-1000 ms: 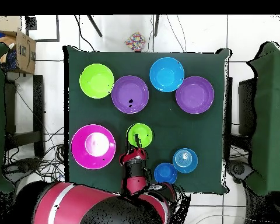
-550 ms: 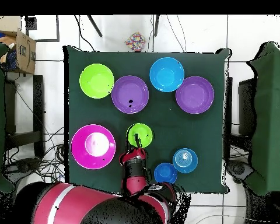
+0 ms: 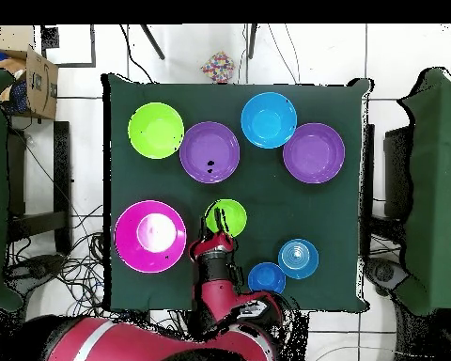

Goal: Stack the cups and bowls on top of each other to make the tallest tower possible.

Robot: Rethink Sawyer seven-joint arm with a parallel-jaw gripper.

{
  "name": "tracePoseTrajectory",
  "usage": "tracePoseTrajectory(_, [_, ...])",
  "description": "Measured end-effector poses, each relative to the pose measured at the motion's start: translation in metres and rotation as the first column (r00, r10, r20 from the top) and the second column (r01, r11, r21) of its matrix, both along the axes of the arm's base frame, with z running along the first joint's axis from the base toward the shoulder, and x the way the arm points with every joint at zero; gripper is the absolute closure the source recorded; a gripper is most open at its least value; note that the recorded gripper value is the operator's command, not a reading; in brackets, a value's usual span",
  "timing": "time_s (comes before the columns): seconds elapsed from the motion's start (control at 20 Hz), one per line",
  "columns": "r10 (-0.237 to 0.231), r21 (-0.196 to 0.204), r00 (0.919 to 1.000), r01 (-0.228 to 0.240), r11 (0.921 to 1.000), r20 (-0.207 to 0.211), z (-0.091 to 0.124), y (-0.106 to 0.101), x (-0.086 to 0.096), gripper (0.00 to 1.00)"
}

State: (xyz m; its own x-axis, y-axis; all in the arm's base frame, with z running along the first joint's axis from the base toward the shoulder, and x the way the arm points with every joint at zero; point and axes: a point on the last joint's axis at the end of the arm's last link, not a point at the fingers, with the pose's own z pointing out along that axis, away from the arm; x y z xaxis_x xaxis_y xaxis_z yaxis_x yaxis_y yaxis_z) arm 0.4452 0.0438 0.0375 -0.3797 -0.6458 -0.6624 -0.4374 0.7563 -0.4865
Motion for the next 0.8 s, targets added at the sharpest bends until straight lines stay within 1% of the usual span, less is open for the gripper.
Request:
tracePoseTrajectory(0.25, [-0.030,0.031,0.9995,0.030,0.9991,-0.005,0.008,0.001,0.006,0.00])
tracePoseTrajectory(0.5, [-0.066,0.068,0.9977,0.067,0.9955,-0.016,0.012,0.001,0.009,0.00])
tracePoseTrajectory(0.65, [-0.075,0.081,0.9970,0.076,0.9938,-0.019,0.013,0.001,0.010,0.00])
tracePoseTrajectory(0.8, [-0.084,0.092,0.9961,0.086,0.9920,-0.025,0.018,0.001,0.011,0.00])
